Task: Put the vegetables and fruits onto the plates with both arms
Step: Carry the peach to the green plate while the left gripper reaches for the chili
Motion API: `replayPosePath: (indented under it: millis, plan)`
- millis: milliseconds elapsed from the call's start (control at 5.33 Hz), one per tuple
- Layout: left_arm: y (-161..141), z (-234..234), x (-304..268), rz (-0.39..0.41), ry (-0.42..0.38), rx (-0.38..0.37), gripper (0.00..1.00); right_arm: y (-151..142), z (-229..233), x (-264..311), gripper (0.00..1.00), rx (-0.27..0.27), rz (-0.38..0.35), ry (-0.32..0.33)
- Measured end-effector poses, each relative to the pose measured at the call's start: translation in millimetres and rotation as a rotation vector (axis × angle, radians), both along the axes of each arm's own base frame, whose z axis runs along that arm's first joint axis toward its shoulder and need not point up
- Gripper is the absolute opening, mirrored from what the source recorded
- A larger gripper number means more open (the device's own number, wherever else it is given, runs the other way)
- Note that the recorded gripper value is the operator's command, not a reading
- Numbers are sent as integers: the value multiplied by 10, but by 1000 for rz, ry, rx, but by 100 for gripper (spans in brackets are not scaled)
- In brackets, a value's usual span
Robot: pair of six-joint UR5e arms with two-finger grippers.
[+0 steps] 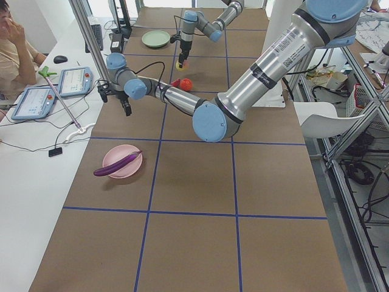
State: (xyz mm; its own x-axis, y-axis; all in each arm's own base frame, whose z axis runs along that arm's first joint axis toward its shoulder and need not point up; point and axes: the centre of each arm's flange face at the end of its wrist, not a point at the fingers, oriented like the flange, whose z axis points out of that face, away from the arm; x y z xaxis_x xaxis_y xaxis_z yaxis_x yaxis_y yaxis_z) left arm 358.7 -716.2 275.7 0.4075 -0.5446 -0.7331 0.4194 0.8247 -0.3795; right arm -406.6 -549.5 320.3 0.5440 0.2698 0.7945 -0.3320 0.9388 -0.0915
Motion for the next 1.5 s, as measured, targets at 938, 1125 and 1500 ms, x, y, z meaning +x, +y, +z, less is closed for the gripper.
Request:
replayPosePath:
  millis: [938,1125,1500]
  plan:
    - [1069,-1063,2232,-158,27,-263,100,-1957,1246,1509,0,34,43,314]
    - [1142,-1060,2405,-174,14,-274,100,-2092,1500,1652,0,20,71,394]
    - [1184,-950,2594,-197,-14,-294,100,-2134,1920,1806,97,13,84,467]
